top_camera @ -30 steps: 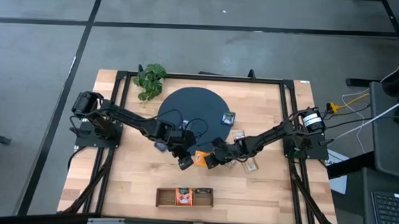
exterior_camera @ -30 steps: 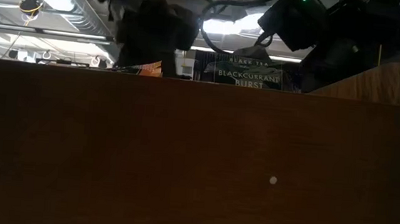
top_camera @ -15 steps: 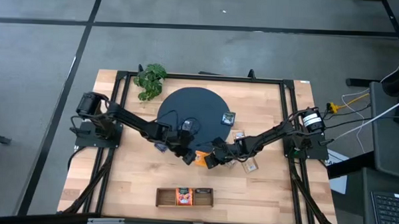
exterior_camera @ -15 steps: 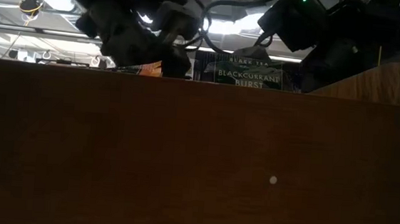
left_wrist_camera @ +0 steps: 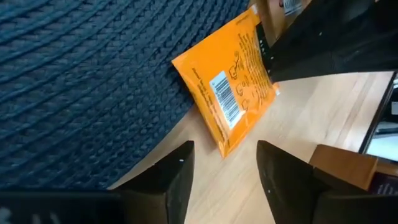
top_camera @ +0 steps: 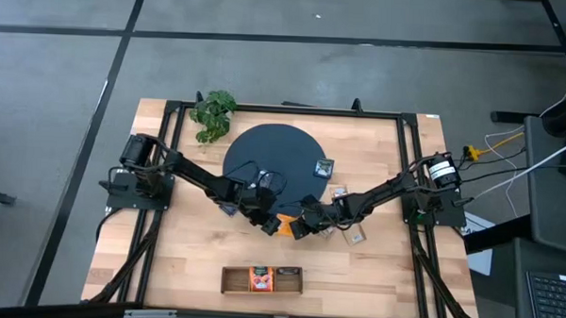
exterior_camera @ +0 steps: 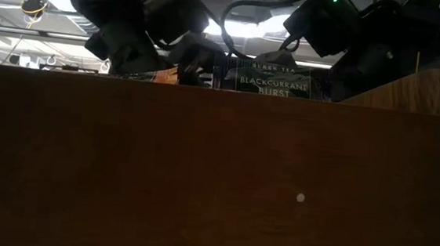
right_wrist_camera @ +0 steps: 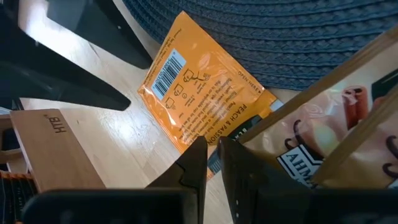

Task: Pick & Place Tea
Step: Put the orange tea bag into the middle section of the wooden organizer

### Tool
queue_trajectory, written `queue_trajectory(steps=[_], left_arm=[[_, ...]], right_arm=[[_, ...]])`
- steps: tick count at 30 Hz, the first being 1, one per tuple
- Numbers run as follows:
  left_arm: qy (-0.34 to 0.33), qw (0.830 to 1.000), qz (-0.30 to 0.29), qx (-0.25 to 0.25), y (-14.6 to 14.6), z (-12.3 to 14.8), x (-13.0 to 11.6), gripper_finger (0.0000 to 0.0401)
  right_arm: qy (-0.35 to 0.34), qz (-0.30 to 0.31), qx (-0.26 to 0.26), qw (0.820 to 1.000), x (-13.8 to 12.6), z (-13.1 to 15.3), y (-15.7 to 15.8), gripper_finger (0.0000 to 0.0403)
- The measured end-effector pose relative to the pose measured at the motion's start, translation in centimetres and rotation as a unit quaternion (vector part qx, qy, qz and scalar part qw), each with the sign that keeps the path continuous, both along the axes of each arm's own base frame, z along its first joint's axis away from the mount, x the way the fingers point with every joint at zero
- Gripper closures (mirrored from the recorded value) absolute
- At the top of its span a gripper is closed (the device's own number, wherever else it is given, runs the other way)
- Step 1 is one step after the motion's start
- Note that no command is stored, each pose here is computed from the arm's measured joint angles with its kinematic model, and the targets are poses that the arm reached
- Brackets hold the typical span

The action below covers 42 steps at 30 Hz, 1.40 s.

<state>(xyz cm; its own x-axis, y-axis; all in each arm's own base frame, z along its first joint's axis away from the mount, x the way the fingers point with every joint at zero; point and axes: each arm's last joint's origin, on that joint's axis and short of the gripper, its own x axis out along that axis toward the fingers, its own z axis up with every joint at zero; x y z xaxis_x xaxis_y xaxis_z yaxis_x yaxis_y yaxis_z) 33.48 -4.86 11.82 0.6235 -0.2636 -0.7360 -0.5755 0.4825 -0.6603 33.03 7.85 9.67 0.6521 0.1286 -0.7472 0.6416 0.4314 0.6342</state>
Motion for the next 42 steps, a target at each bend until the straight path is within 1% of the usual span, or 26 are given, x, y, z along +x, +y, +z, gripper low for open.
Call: queue_trajectory(steps=[10, 13, 16, 23, 24, 28, 33, 36, 42], left_arm=[[-0.02, 1.0, 0.011, 0.003, -0.1, -0.3, 0.5, 0.0229], [-0.02, 1.0, 0.013, 0.005, -0.1, -0.3, 0.5, 0.0242], [-0.019, 1.0, 0.013, 0.01, 0.0, -0.4, 0.5, 0.0273], [-0.014, 1.0, 0.013, 0.02, 0.1, -0.6, 0.4, 0.0382], [-0.013, 1.0, 0.013, 0.02, 0.1, -0.6, 0.4, 0.0389], [-0.013, 1.0, -0.002, 0.027, -0.2, -0.6, 0.3, 0.0391], [-0.011, 0.999, -0.027, 0.029, -0.9, -0.7, 0.1, 0.0395], [-0.008, 0.999, -0.041, 0.029, -1.4, -0.5, -0.1, 0.0396], [-0.014, 0.996, -0.059, 0.059, -1.6, 0.8, -0.7, 0.0397]], right_arm=[[-0.01, -0.003, 0.001, 1.0, 0.1, 0.1, 0.0, 0.0352], [-0.015, -0.006, -0.001, 1.0, 0.2, 0.2, 0.0, 0.0352], [-0.021, -0.007, 0.0, 1.0, 0.3, 0.3, 0.0, 0.0352], [-0.027, -0.007, 0.001, 1.0, 0.5, 0.4, 0.1, 0.0352], [-0.028, -0.007, 0.001, 1.0, 0.6, 0.5, 0.1, 0.0352], [-0.035, -0.003, 0.007, 0.999, 1.0, 0.8, 0.2, 0.0352], [-0.041, 0.035, 0.05, 0.997, 1.7, 1.5, 0.7, 0.0352], [-0.05, 0.048, 0.062, 0.996, 1.9, 2.2, 0.9, 0.0352], [-0.094, 0.058, 0.06, 0.992, 1.7, 5.1, 0.8, 0.0352]])
